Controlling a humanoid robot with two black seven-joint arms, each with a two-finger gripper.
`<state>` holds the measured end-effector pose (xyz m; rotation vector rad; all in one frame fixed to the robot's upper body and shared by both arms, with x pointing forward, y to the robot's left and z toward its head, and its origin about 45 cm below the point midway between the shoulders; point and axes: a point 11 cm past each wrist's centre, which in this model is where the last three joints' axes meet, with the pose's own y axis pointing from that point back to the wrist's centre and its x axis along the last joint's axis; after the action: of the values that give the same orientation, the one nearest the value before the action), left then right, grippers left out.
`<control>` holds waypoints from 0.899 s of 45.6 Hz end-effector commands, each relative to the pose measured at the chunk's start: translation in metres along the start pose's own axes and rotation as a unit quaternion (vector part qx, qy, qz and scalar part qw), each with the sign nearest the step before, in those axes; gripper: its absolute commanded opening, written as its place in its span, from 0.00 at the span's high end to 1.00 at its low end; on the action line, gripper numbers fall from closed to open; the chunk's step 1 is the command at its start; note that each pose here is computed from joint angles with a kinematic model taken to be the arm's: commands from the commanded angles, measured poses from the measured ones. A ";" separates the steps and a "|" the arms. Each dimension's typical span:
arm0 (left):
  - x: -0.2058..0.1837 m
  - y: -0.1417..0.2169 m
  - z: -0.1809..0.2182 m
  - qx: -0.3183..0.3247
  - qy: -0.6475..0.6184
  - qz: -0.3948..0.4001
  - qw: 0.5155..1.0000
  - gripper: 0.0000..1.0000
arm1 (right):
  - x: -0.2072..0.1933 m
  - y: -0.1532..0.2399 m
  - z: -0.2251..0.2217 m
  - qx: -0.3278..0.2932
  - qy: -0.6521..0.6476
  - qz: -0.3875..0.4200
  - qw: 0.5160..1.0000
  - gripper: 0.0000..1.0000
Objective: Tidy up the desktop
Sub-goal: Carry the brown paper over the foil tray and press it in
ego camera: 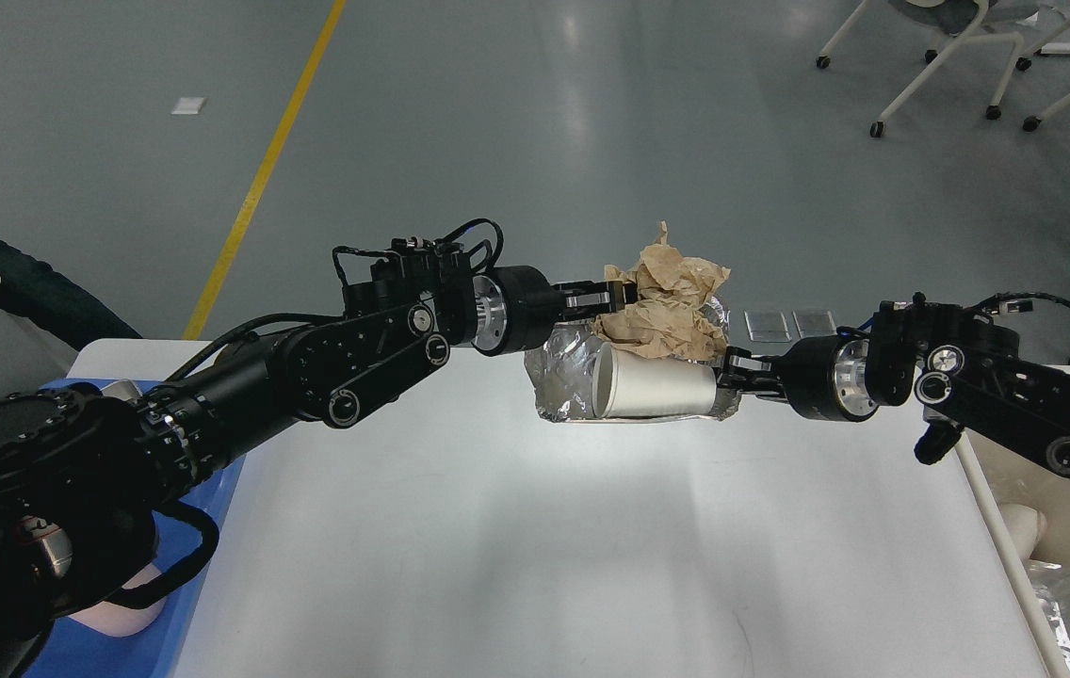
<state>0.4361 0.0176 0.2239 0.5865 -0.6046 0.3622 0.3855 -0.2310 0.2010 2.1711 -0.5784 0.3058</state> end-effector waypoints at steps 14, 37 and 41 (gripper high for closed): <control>-0.017 -0.005 -0.016 0.038 -0.034 -0.033 0.998 0.55 | 0.005 0.004 0.001 -0.002 0.000 0.007 1.000 1.00; 0.020 0.001 0.005 0.007 0.027 0.002 1.000 0.03 | 0.005 0.005 0.004 -0.004 -0.005 0.008 1.000 1.00; 0.025 0.005 0.002 0.009 0.030 0.008 0.999 0.03 | 0.005 0.005 0.006 -0.006 -0.008 0.007 1.000 1.00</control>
<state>0.4480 0.0186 0.2382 0.5928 -0.5572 0.3835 0.3878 -0.2389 0.2047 2.1629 -0.6019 0.3012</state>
